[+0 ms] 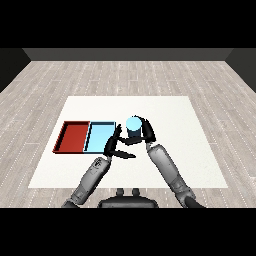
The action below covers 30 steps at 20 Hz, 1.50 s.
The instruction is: Pick the blue can and put it in the blue box
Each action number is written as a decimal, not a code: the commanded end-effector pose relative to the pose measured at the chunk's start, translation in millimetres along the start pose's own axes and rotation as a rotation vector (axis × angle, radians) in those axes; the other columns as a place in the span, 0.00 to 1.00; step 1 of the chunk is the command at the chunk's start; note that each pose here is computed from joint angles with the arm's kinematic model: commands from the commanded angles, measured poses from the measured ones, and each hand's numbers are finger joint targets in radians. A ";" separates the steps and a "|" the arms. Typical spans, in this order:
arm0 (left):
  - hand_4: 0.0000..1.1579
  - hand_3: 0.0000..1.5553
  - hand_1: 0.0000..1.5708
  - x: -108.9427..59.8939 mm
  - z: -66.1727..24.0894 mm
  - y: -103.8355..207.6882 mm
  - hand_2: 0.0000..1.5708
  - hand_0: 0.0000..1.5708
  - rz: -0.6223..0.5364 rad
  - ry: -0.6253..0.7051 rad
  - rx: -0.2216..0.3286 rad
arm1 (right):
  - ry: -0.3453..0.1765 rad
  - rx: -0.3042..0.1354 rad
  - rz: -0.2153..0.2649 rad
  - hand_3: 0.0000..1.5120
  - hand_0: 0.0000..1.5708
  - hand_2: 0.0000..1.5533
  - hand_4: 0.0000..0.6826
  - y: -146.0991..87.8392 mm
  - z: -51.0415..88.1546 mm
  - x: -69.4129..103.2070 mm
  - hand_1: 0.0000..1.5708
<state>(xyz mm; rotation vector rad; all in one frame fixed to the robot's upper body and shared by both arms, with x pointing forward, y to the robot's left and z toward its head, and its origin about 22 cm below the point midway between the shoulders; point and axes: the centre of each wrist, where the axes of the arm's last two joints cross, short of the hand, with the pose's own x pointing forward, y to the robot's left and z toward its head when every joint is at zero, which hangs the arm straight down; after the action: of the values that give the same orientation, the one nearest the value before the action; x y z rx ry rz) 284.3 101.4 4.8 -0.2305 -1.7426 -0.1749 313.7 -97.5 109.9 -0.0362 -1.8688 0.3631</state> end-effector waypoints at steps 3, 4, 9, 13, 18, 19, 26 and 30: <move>0.00 0.00 0.00 -14.0 5.9 -4.3 0.00 0.00 0.008 0.000 0.006 | 0.004 0.015 0.003 0.92 0.95 0.94 0.84 13.4 16.6 -3.3 0.95; 0.00 0.00 0.00 2.4 -20.2 5.4 0.00 0.00 0.001 0.008 0.019 | 0.003 0.028 0.014 0.92 0.95 0.94 0.83 13.3 3.0 4.8 0.95; 0.00 0.00 0.00 14.8 -32.1 -5.7 0.00 0.00 -0.001 0.024 -0.003 | -0.007 0.024 0.007 0.91 0.95 0.94 0.81 2.4 -10.2 3.2 0.95; 0.00 0.00 0.00 4.5 -23.7 -14.8 0.00 0.00 -0.002 0.022 -0.014 | -0.007 0.055 0.004 0.91 0.96 0.94 0.80 9.6 21.3 3.2 0.96; 0.00 0.00 0.00 7.4 -22.4 -15.9 0.00 0.00 0.044 0.014 -0.044 | -0.021 0.075 -0.019 0.91 0.95 0.94 0.81 15.6 12.5 -1.1 0.95; 0.00 0.00 0.00 -7.7 -31.1 -2.9 0.00 0.00 0.081 -0.006 -0.058 | -0.013 0.079 -0.036 0.91 0.94 0.93 0.82 32.5 5.8 14.7 0.94; 0.55 0.00 0.00 -3.2 -12.1 -28.7 0.00 0.00 -0.023 0.005 0.044 | -0.028 0.078 -0.035 0.92 0.98 0.94 0.83 39.9 8.7 1.1 0.98; 0.98 1.00 1.00 15.2 -34.6 -23.7 1.00 1.00 0.037 0.041 0.035 | -0.019 0.078 -0.061 0.91 0.97 0.94 0.83 31.9 20.9 10.4 0.97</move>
<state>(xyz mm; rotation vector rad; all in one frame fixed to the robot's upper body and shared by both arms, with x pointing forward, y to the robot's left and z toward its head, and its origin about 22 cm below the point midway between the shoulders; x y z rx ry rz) 297.0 71.6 9.2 -0.2502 -1.7079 -0.1345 288.9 -68.0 106.8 0.0631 -1.8729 0.4070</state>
